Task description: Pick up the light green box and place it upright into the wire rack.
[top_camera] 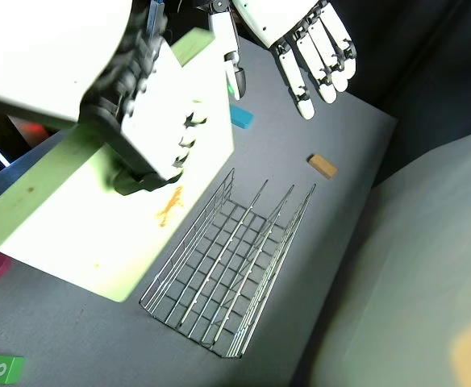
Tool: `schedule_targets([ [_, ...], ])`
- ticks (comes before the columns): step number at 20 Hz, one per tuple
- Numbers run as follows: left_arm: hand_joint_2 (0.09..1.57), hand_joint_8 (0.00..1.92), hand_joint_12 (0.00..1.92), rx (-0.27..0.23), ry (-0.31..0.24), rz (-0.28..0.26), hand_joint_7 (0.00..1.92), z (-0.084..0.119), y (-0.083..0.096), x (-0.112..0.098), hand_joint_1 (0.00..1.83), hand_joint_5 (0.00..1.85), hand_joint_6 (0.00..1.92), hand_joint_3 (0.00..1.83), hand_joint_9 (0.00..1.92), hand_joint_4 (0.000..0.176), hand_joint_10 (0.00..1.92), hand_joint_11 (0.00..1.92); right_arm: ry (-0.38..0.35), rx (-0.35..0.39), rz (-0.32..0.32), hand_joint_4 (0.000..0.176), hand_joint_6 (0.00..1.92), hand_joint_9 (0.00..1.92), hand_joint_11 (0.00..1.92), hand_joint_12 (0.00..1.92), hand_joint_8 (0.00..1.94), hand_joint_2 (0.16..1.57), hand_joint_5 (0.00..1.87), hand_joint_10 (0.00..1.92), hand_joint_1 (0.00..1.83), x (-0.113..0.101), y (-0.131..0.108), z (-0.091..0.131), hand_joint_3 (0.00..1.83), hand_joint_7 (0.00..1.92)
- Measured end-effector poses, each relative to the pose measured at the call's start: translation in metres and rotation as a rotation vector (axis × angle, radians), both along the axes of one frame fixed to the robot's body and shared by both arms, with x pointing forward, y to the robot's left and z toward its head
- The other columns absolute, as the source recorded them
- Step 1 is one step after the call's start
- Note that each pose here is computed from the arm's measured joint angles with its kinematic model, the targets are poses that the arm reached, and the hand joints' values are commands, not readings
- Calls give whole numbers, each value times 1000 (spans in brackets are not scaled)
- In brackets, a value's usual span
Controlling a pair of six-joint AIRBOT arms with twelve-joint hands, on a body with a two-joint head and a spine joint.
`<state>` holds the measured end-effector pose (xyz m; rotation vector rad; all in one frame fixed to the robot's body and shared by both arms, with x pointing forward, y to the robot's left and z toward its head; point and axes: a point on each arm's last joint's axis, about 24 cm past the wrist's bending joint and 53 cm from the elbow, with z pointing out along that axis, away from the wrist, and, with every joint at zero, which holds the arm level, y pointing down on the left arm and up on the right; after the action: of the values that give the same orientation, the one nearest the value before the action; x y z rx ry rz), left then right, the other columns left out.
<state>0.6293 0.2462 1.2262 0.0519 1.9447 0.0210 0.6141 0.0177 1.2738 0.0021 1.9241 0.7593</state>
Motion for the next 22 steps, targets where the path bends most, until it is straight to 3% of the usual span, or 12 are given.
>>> schedule_targets([
  [8, 1187, 0, 573, -1, -2, -3, 234, 0, 0, -1, 125, 308, 2, 0, 174, 106, 0, 0, -80, -33, 21, 0, 1062, 897, 837, 1302, 1001, 1141, 808, 1322, 1367, 27, 27, 15, 0, 969],
  [16, 1177, 2, 579, 0, 0, -8, 237, 0, -2, -2, 146, 310, 2, 0, 177, 106, 1, 0, -85, -93, 23, 0, 1054, 917, 845, 1289, 1011, 1139, 817, 1300, 1368, 38, 38, -5, 0, 955],
  [22, 1176, 3, 574, -3, 1, -14, 243, 0, -4, -3, 146, 310, 1, 0, 180, 107, 2, 0, -29, -102, 3, 0, 1056, 911, 834, 1287, 1007, 1139, 824, 1305, 1367, 42, 35, -30, 0, 956],
])
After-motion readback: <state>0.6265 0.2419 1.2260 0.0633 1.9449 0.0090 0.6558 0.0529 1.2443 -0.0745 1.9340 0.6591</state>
